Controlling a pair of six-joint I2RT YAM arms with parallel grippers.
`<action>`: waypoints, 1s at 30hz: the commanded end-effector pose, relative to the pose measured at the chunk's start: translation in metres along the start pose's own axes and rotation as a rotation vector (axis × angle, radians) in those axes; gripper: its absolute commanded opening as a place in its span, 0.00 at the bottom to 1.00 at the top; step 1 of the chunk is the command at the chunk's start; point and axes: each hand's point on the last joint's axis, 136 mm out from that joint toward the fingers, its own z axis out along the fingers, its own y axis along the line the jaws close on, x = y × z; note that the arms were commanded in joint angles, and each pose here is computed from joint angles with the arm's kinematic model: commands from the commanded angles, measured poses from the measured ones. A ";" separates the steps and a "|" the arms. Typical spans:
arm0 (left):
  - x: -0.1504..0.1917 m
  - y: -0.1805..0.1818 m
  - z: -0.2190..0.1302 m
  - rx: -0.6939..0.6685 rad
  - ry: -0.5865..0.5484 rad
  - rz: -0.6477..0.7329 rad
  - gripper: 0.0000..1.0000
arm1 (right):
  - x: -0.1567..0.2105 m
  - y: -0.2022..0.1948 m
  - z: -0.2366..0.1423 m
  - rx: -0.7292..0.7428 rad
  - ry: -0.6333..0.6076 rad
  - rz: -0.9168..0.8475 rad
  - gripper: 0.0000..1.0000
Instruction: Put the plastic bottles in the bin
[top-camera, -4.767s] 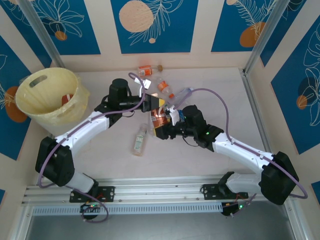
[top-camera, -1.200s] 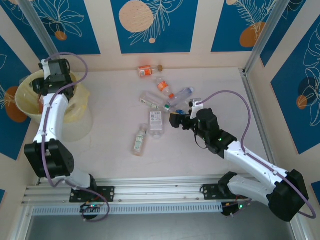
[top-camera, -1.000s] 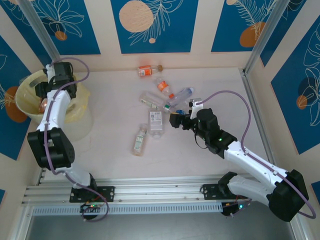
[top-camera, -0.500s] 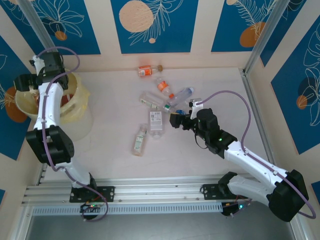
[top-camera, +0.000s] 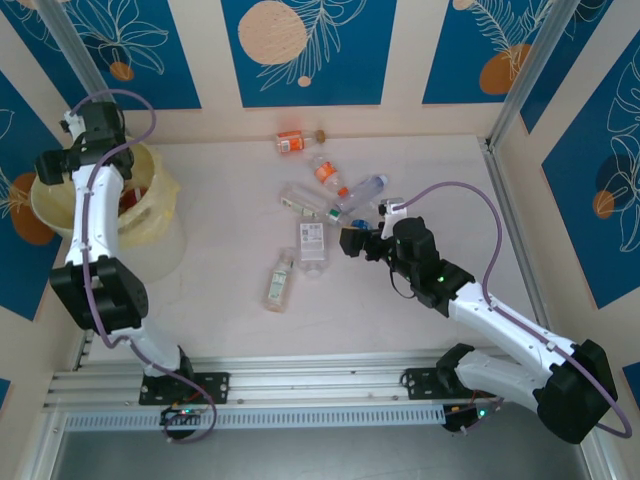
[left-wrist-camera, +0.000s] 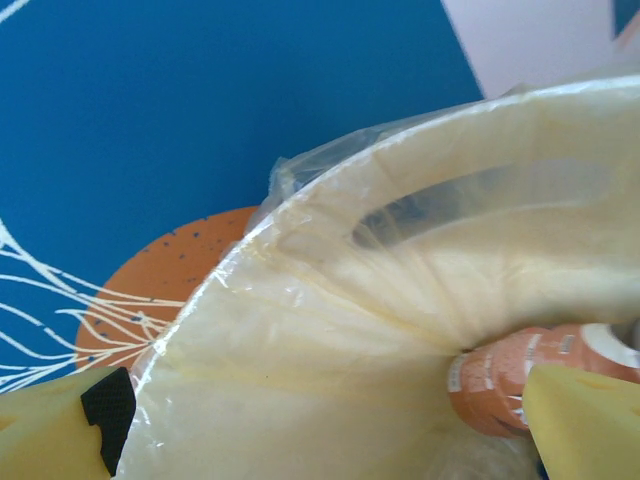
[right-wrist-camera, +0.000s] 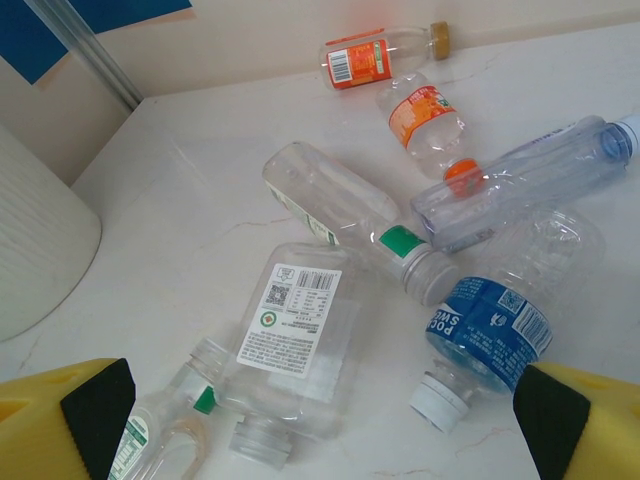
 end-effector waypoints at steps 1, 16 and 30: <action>-0.018 0.004 -0.037 0.134 -0.083 -0.105 1.00 | -0.017 0.005 -0.006 -0.015 -0.044 0.029 1.00; -0.056 -0.070 -0.193 0.996 -0.319 -0.311 1.00 | -0.014 -0.009 -0.009 0.043 -0.048 0.062 1.00; 0.041 -0.202 -0.356 1.647 -0.174 0.066 1.00 | -0.011 -0.024 -0.012 0.079 -0.072 0.097 1.00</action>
